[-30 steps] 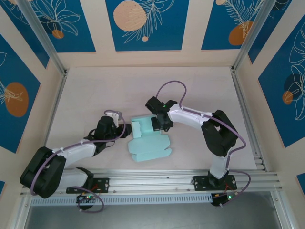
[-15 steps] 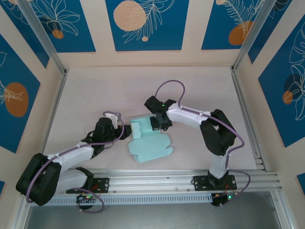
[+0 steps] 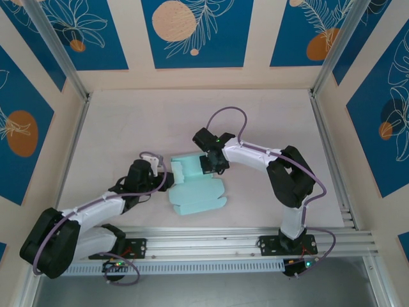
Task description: Fold the paper box
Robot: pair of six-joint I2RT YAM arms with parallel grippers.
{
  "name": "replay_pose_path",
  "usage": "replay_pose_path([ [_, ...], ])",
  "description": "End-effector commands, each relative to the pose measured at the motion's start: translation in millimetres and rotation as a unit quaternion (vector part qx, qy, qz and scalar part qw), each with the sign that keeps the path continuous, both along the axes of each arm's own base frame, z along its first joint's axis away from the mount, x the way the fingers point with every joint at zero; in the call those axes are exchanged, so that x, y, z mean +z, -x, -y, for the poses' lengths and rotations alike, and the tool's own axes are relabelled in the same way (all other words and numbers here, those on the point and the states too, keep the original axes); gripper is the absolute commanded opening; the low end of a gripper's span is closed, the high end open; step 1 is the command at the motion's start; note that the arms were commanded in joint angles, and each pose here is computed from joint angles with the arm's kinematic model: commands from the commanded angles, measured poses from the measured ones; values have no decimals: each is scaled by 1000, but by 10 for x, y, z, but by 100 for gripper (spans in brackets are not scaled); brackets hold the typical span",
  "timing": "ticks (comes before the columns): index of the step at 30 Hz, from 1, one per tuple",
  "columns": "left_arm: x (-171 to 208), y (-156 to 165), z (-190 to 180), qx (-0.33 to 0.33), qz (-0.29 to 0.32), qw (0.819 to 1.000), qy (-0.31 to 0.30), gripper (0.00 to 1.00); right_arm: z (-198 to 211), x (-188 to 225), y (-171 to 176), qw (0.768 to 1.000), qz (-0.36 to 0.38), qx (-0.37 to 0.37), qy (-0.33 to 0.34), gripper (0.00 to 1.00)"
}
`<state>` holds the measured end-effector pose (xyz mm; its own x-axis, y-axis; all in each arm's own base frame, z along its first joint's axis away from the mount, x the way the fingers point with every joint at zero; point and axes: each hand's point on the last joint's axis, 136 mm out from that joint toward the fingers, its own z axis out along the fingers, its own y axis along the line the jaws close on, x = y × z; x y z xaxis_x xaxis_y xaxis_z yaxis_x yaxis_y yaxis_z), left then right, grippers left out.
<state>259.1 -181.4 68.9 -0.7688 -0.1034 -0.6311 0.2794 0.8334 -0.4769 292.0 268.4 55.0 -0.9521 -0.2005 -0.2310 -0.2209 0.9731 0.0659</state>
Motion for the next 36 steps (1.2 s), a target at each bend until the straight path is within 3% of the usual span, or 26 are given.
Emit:
replay_pose_path([
  [1,2,29,114,-28,0,1000,10,42,-64,-104,74,1000,-25,8,-3,0],
  [5,30,-63,136,-22,10,1000,9,51,-88,-104,81,1000,-25,11,-6,0],
  [12,-22,-280,70,11,11,999,-33,48,-117,-88,107,1000,-25,17,-5,0],
  [19,-213,-446,-126,73,-9,992,-103,38,-149,-82,154,999,-28,22,-5,0],
  [28,-369,-535,-164,74,0,972,-224,17,-173,-113,180,999,-34,18,-9,0],
  [32,-398,-527,-194,70,-6,966,-248,16,-171,-146,156,999,-37,17,-6,0],
  [36,-386,-510,-293,79,-6,959,-272,5,-179,-177,131,999,-41,15,-9,0],
])
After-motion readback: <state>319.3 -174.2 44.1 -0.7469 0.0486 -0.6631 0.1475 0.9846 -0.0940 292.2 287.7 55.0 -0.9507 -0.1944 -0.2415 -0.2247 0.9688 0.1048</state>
